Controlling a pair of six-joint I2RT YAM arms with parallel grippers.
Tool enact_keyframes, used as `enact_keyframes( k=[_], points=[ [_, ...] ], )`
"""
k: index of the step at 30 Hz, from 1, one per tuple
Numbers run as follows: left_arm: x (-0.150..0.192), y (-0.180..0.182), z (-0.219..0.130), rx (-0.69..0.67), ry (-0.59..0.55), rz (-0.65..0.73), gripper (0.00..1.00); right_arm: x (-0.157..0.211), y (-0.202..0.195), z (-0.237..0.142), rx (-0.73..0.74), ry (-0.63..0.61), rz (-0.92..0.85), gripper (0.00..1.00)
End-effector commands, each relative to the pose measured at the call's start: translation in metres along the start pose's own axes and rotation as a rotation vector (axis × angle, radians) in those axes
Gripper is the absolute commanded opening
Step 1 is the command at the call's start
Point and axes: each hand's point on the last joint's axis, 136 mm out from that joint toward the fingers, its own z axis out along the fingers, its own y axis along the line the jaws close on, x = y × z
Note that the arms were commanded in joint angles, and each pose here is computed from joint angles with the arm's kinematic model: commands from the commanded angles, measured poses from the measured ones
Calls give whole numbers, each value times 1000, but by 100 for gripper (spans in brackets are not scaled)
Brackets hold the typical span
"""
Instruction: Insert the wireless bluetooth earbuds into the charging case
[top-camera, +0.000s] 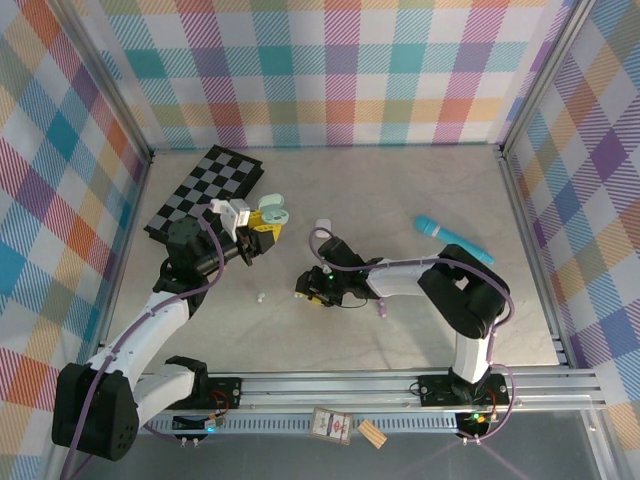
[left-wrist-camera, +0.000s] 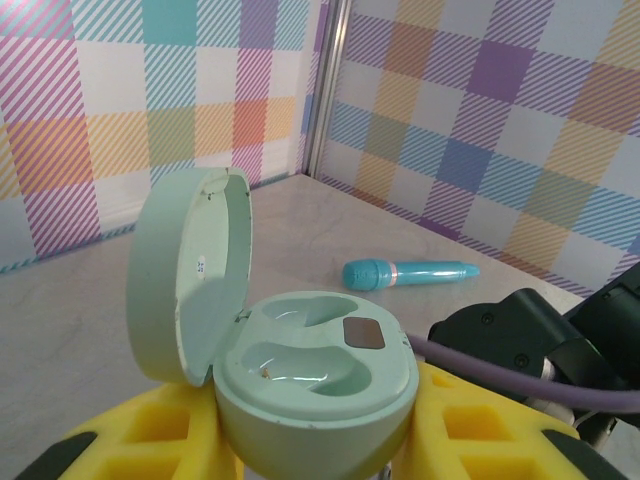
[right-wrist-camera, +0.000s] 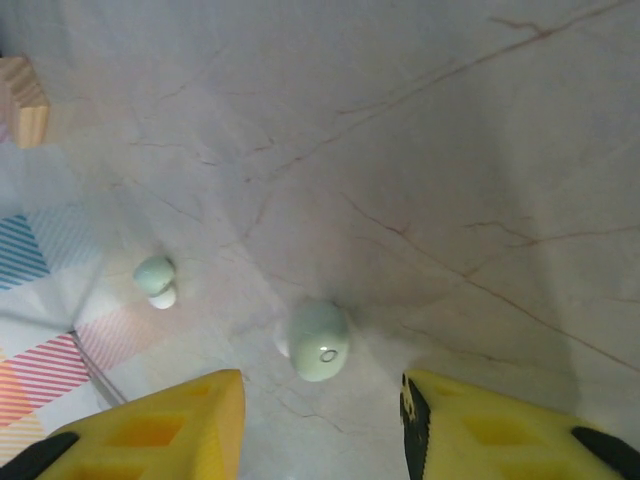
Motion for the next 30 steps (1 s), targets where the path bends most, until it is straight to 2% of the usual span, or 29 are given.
enact_keyframes(
  k=[1,19,30],
  points=[
    [-24,-4,-5,10,-51,66,32,5,0,9,1,26,34,42],
    [-24,-6,-5,18,-52,68,32,-1,13,15,-10,28,-23,27],
    [-24,-6,-5,23,-54,65,32,-6,14,21,-7,22,-38,28]
  ],
)
